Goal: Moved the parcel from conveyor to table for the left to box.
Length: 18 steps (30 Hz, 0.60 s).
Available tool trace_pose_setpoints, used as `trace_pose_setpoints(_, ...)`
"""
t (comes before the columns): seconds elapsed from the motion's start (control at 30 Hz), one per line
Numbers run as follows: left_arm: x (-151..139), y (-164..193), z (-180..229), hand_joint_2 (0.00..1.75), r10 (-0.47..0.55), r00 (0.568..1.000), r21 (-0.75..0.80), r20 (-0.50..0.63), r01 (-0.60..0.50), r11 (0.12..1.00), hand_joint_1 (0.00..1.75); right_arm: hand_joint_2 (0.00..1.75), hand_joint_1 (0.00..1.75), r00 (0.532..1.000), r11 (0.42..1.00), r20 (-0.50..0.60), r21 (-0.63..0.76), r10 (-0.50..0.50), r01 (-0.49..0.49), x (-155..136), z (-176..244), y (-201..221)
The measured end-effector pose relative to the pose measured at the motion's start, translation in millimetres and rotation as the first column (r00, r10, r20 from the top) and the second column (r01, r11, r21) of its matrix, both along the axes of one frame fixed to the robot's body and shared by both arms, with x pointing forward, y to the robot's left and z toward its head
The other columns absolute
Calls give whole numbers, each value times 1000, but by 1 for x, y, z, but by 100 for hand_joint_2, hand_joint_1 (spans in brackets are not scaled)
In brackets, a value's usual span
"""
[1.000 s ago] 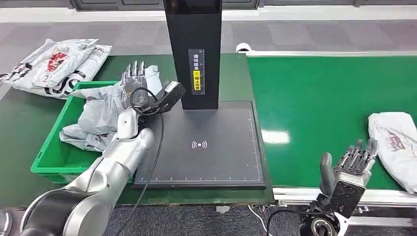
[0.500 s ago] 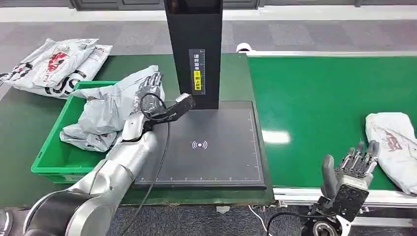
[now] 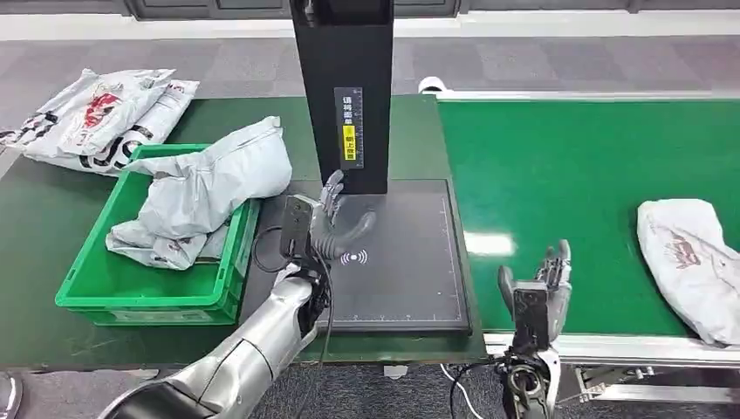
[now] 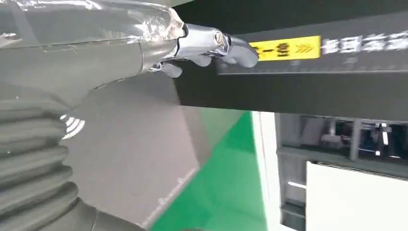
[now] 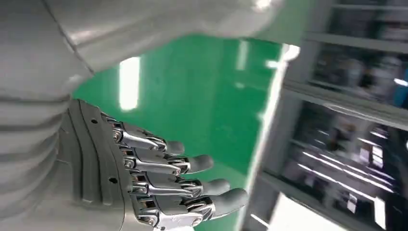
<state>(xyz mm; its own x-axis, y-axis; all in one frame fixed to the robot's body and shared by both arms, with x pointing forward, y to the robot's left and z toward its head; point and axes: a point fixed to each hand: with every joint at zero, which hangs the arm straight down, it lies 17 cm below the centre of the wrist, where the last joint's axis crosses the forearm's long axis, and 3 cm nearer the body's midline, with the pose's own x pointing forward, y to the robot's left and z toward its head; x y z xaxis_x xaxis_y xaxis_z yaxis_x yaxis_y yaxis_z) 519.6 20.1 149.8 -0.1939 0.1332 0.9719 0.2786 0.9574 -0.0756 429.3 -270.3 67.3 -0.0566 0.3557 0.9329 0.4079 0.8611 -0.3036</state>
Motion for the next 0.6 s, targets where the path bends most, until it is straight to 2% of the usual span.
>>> trace_pose_setpoints(0.17,-6,-3,-10,175,-18,1000,11,-17,19,1000,0,0,0,996,996,-83,-84,16,-23,30,-21,4)
trace_pose_setpoints(0.2,-7,-3,-11,175,-19,1000,12,-19,19,1000,0,175,0,995,996,-95,-90,20,-28,34,-24,4)
trace_pose_setpoints(0.33,-8,-3,-14,175,-20,1000,15,-22,20,1000,0,175,0,990,991,-142,-131,4,-23,40,-35,0)
trace_pose_setpoints(0.43,-9,-4,-16,175,-23,999,29,-23,24,999,0,175,0,972,966,-219,-259,-83,24,46,-46,-23)
trace_pose_setpoints(0.53,-9,-3,-20,175,-20,999,41,-30,22,999,0,175,0,943,909,-295,-417,-152,17,51,-53,-49)
trace_pose_setpoints(0.6,-9,1,-24,175,-5,1000,59,-31,7,998,0,175,0,917,843,-331,-537,-224,12,52,-55,-73)
